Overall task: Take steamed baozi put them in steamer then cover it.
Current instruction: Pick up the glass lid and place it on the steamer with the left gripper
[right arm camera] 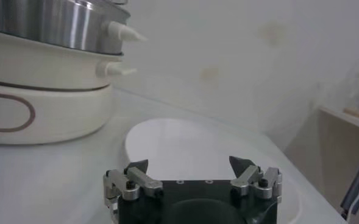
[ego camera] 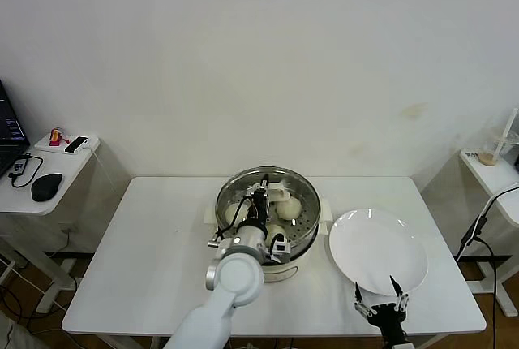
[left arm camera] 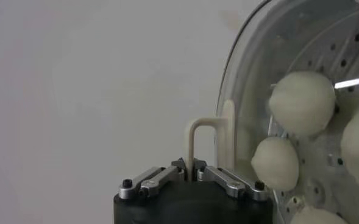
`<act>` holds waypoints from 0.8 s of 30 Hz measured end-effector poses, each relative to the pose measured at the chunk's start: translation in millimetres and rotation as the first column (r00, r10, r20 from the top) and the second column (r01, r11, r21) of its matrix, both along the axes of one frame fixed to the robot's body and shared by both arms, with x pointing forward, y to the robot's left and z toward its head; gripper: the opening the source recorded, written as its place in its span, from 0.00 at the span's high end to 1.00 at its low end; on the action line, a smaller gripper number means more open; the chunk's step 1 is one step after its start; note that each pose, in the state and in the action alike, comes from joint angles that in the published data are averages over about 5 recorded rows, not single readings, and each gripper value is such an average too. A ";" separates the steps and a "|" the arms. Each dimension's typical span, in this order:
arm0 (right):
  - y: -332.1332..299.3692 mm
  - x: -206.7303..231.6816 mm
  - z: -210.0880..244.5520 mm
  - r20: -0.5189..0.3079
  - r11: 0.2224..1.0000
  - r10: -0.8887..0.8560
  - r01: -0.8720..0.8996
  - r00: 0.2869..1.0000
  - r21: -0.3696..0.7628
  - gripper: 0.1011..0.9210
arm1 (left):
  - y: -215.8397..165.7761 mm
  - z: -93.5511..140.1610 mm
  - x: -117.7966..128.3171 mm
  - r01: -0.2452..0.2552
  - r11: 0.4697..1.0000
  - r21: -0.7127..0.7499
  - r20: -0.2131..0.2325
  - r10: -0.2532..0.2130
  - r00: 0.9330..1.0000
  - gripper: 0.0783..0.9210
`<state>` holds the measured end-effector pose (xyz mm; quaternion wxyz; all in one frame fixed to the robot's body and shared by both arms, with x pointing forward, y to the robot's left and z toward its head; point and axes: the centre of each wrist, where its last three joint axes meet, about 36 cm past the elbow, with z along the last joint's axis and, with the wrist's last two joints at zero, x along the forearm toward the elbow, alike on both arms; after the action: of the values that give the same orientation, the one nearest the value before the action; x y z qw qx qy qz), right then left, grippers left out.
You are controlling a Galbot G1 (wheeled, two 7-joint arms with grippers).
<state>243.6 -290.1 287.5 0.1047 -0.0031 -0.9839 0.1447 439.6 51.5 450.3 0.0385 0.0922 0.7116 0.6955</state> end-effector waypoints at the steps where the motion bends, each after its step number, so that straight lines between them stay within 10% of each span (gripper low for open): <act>1: 0.2 0.1 -0.1 0.000 1.000 0.001 -0.001 1.000 0.000 0.12 | -0.3 -1.4 0.6 -0.001 1.000 0.002 -0.001 0.001 1.000 0.92; 24: 1.9 -2.4 -2.5 -0.009 1.000 0.015 -0.015 1.000 -0.009 0.12 | -4.4 -14.7 2.1 -0.013 1.000 -0.008 -0.012 0.013 1.000 0.92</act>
<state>241.1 -288.2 285.0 0.1079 0.0044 -0.9828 0.1499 441.7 47.1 435.6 0.0300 0.0916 0.7151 0.6923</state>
